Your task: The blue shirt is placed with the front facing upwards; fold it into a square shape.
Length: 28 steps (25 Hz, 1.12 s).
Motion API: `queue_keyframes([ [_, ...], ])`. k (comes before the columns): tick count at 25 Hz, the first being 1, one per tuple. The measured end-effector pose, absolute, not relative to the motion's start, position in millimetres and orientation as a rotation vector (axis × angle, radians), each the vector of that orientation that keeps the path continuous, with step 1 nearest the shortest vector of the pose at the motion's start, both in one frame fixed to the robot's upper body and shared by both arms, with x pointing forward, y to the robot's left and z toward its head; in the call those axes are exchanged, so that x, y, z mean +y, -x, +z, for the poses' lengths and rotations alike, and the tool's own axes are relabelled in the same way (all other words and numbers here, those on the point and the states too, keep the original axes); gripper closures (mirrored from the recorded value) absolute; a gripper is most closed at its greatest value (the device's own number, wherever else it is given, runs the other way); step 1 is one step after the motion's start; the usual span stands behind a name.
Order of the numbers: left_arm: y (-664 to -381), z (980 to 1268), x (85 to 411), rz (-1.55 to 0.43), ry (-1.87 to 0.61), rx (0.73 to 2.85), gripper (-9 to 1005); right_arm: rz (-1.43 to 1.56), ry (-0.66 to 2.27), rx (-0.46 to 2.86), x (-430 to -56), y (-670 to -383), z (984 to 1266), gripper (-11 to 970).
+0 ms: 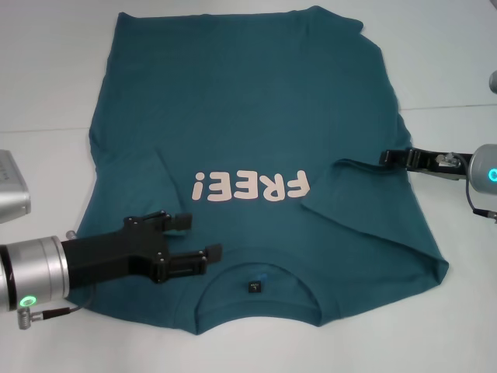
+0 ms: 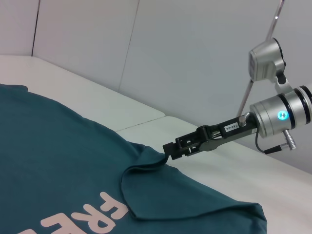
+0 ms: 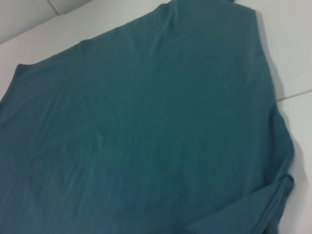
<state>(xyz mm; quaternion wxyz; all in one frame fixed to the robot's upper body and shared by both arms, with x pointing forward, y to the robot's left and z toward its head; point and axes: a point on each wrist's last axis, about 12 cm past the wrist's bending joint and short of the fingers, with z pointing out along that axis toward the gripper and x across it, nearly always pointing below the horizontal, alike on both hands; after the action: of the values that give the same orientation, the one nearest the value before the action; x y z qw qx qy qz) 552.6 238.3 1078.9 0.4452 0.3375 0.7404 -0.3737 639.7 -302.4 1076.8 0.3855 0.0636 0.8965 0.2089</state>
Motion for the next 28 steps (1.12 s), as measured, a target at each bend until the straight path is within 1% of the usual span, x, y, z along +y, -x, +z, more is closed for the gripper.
queue_keyframes([
  [11,-551,1078,240,-0.924,-0.829,1.837,127,0.518,-0.155,2.282,-289,-641,1071,317],
  [22,-551,1078,241,-0.914,-0.831,1.827,126,0.488,-0.123,2.223,-260,-656,1074,317],
  [28,-550,1074,242,-0.906,-0.823,1.836,128,0.486,-0.119,2.178,-254,-662,1078,317],
])
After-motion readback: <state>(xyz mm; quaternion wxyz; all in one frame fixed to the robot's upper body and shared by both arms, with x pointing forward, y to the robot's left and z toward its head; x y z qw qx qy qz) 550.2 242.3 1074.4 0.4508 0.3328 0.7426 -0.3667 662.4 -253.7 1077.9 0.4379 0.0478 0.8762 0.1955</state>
